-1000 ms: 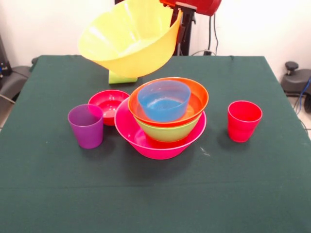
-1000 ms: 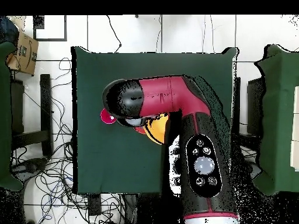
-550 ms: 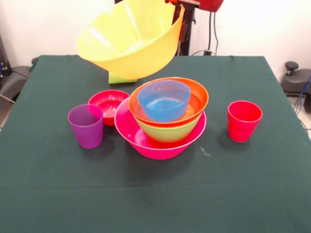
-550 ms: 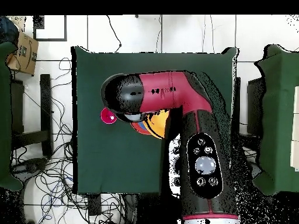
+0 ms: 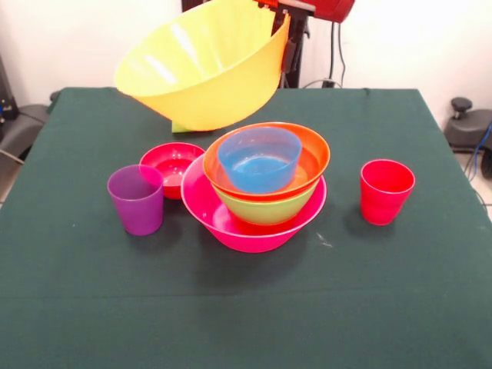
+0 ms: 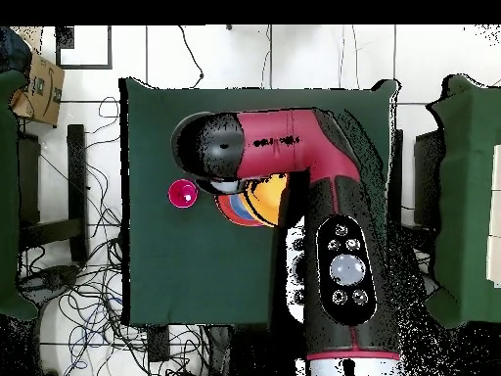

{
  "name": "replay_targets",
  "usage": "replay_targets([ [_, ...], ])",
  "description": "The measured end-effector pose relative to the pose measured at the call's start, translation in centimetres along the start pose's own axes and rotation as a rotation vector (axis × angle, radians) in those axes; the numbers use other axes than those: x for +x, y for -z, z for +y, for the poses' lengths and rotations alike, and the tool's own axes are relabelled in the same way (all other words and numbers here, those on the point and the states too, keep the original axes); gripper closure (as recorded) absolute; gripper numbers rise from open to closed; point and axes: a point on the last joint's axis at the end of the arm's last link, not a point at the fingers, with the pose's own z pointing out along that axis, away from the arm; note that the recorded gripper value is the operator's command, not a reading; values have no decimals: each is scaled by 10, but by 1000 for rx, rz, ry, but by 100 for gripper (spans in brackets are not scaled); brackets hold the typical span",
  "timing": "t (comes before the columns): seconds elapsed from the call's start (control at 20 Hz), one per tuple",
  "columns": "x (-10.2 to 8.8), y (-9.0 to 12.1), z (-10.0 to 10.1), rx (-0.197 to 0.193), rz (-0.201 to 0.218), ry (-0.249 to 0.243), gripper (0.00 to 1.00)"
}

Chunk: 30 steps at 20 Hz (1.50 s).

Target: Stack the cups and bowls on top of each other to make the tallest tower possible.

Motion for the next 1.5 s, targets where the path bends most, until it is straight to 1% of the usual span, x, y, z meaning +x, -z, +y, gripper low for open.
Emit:
replay_targets([
  [0.45,-17,-11,-3,5,-7,-18,100],
  [0.8,-25,-15,-1,8,-14,-22,100],
  [1.0,-26,-12,2,9,-13,-23,100],
  [1.5,-23,-8,12,7,-11,-14,100],
])
